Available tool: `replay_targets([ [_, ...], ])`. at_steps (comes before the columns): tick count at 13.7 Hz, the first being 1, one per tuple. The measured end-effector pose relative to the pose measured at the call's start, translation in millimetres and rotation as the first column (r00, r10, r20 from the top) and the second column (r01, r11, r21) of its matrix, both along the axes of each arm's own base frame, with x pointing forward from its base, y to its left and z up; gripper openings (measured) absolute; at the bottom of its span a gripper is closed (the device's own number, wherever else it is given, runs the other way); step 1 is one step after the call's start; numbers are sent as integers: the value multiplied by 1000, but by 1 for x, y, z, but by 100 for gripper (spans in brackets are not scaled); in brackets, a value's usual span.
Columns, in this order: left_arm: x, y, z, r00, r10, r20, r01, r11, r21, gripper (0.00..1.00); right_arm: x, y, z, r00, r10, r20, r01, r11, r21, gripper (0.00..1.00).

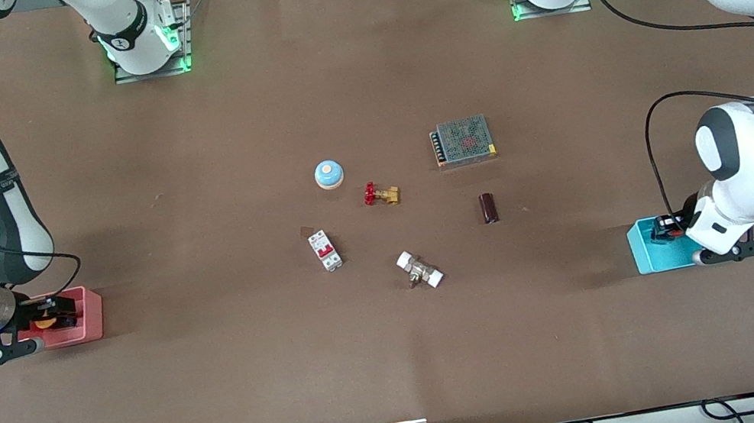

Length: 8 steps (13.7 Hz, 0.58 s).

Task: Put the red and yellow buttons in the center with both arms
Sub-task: 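Grasp the yellow button with the right gripper while the left gripper grasps the red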

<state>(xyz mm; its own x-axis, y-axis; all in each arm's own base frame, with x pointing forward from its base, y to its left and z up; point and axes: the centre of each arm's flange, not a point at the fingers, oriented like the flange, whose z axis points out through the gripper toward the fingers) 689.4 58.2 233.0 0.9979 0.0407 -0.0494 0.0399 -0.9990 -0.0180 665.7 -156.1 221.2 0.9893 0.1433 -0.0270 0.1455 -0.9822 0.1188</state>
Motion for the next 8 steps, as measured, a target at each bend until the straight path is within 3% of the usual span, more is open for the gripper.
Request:
replay_targets([
  [5,10,-7,58,997,-10,80,10,1000,0,41,-1,1,-7,999,-43,5,43,998,46,90],
  [8,3,-24,107,997,-32,69,33,999,-8,41,-1,0,-12,999,-46,1,46,998,46,86],
])
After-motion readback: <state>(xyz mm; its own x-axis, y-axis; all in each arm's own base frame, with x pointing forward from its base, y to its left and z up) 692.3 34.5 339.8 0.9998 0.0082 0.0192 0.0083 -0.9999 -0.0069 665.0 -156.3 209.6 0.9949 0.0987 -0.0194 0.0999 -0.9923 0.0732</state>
